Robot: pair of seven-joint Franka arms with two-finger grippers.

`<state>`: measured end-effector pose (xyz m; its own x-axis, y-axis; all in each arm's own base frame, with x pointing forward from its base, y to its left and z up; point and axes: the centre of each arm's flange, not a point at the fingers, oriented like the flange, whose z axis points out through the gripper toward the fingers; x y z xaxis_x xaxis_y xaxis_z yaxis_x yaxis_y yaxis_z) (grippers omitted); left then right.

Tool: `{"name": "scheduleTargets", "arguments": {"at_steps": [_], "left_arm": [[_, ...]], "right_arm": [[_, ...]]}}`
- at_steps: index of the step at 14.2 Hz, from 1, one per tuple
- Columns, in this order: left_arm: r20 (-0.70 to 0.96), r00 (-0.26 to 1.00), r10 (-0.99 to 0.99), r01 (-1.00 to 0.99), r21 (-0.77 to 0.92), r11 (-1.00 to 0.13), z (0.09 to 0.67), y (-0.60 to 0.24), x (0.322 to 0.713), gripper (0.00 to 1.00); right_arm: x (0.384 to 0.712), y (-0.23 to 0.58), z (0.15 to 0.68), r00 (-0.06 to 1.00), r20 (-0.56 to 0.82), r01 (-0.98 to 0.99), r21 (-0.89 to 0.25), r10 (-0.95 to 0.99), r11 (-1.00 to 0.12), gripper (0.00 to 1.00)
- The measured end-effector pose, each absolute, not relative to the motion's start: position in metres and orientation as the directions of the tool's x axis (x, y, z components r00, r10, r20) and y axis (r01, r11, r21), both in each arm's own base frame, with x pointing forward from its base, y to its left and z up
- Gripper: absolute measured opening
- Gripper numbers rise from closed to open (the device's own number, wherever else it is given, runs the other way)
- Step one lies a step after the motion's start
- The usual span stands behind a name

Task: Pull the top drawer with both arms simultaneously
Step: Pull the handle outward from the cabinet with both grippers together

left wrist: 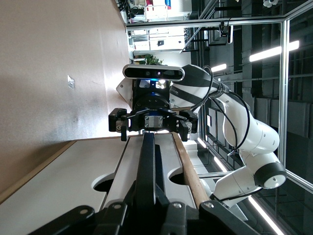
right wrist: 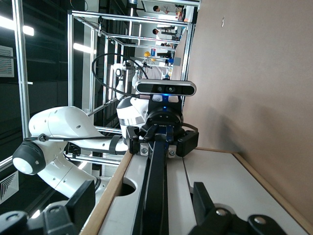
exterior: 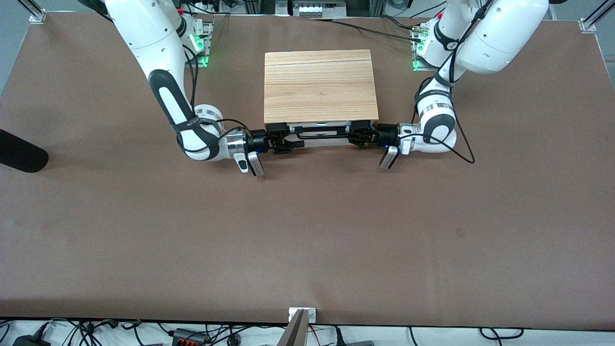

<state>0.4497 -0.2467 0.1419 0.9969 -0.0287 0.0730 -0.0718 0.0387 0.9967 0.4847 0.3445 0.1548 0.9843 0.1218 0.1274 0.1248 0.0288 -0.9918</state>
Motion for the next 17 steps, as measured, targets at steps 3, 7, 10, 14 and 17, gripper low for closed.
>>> {"name": "scheduleTargets", "arguments": {"at_steps": [3,7,10,14,17], "left_arm": [[0.073,0.997,-0.029,-0.072,0.997,0.039,0.1419,-0.2468,0.4497,0.12],[0.073,0.997,-0.029,-0.072,0.997,0.039,0.1419,-0.2467,0.4497,0.12],[0.074,0.997,-0.029,-0.073,0.997,0.039,0.1419,-0.2468,0.4496,0.12],[0.078,0.997,-0.028,-0.077,0.996,0.037,0.1419,-0.2467,0.45,0.12],[0.079,0.996,-0.028,-0.078,0.996,0.037,0.1419,-0.2467,0.45,0.12]], "right_arm": [[0.4862,0.3446,0.1541,0.983,0.132,0.13,-0.991,0.128,0.024,0.89],[0.4882,0.3479,0.1489,0.969,0.154,0.155,-0.988,0.191,0.009,0.76],[0.4899,0.3493,0.1471,0.966,0.159,0.161,-0.987,0.202,0.008,0.57],[0.4916,0.3504,0.1502,0.966,0.16,0.16,-0.987,0.205,0.015,0.18],[0.4916,0.3504,0.1503,0.966,0.16,0.16,-0.987,0.205,0.014,0.18]]}}
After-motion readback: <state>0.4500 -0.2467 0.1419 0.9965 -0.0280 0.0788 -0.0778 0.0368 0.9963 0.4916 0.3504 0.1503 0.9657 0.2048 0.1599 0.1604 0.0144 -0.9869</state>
